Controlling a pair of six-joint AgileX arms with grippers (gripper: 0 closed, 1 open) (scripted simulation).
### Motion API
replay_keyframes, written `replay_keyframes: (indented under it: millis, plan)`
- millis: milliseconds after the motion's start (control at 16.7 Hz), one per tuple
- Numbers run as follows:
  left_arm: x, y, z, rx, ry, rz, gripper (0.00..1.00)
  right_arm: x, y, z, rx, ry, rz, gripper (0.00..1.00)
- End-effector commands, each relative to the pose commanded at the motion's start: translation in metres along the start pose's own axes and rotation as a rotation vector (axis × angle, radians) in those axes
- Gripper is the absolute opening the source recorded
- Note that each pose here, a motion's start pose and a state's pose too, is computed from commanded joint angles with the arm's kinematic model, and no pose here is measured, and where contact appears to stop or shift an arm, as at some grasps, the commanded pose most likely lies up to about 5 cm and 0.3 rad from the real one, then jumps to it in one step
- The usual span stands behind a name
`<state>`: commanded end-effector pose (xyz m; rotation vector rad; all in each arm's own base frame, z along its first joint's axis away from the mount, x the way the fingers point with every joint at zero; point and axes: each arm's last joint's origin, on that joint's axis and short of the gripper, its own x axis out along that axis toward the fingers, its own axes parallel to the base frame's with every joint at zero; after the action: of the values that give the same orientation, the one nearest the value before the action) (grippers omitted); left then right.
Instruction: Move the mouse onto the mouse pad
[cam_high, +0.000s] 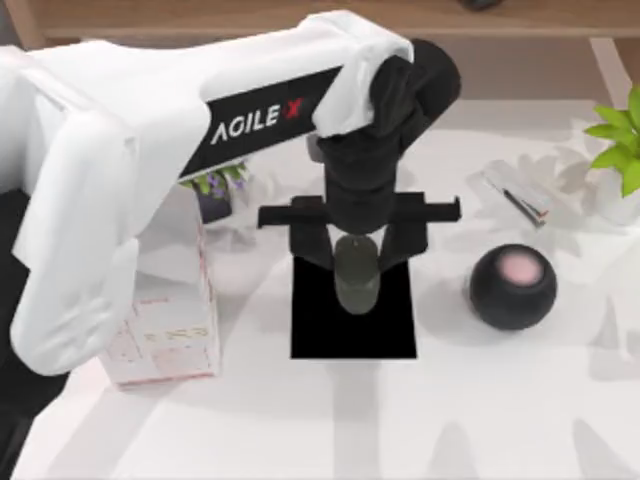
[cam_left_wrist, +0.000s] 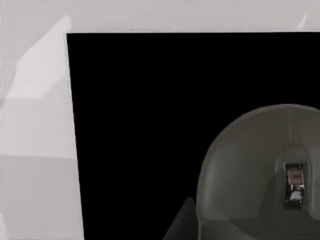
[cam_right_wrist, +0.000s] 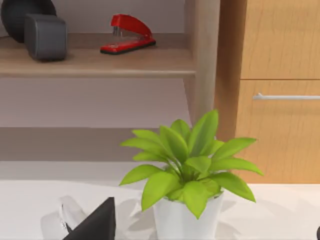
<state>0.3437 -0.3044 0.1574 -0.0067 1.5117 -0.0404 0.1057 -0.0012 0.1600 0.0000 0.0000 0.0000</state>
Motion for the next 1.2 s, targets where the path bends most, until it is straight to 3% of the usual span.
replay_keyframes:
  millis: [480,1200]
  plan:
    - [0.016,0.001,-0.002,0.002,0.023,0.021,0.00,0.000,0.000,0.000,0.000,0.000,0.000,1.00]
    - [0.016,0.001,-0.002,0.002,0.023,0.021,0.90,0.000,0.000,0.000,0.000,0.000,0.000,1.00]
